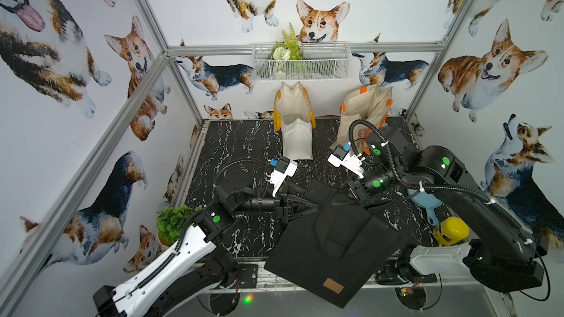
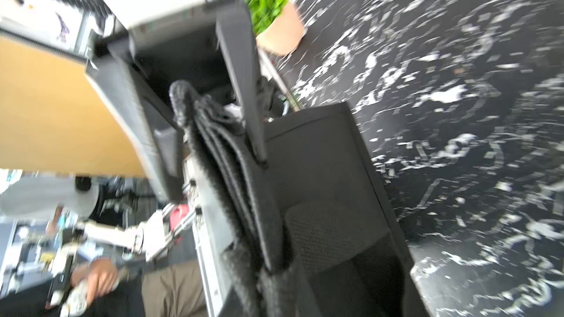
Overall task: Put away the canvas bag
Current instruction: Press the canvas bag.
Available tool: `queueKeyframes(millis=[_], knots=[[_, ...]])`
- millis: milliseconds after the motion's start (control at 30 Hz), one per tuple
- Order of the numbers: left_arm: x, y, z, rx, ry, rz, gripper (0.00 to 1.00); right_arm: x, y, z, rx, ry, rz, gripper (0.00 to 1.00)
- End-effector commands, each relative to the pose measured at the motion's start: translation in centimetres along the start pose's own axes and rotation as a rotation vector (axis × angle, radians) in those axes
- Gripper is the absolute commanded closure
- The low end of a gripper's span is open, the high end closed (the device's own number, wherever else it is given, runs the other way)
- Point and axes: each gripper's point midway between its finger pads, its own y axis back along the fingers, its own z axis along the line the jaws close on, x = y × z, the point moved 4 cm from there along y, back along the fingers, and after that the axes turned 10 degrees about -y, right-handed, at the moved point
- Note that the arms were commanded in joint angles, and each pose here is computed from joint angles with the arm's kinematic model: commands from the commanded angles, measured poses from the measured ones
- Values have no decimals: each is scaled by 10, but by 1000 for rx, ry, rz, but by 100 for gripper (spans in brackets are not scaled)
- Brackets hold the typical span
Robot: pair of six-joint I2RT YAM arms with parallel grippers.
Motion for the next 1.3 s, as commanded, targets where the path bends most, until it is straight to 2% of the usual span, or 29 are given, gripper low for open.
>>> queueKeyframes(millis=[0,100,133,167,300,333,400,467,533,633,867,967,1000,1067,1100,1133,1233,1267], knots=[[19,1,3,-3,38,68,62,-18,14,0,29,22,-119,100],[24,2,5,-12,41,79,84,-18,13,-4,47,9,-113,100],[24,3,5,-19,38,82,97,-17,12,-5,43,4,-106,100],[26,3,7,-32,37,91,100,-17,11,-5,39,-1,-100,100],[28,4,8,-42,23,99,100,-11,6,-3,-9,7,-61,100],[28,4,7,-40,22,99,100,-9,5,-1,-30,15,-47,97],[27,3,6,-23,23,103,100,-4,4,1,-58,29,-30,83],[28,2,5,-3,33,113,100,-1,4,1,-68,37,-24,62],[28,0,5,4,43,117,100,0,2,3,-94,41,-12,52],[28,-3,6,11,48,112,100,-1,-2,5,-108,45,-4,46],[24,-7,2,33,45,106,100,-4,-28,5,-90,69,44,45],[23,-8,1,38,45,108,100,-5,-38,4,-94,67,70,49],[22,-8,0,37,42,106,100,-5,-41,4,-95,67,75,54],[21,-8,0,31,40,103,100,-5,-42,4,-103,65,84,74],[20,-7,0,29,39,101,100,-4,-42,5,-105,64,87,95],[20,-7,0,26,41,102,100,-4,-41,5,-100,63,86,100],[21,-7,2,22,45,104,100,-3,-33,10,-99,72,71,100],[22,-8,2,21,47,102,93,-3,-30,13,-103,75,62,100]])
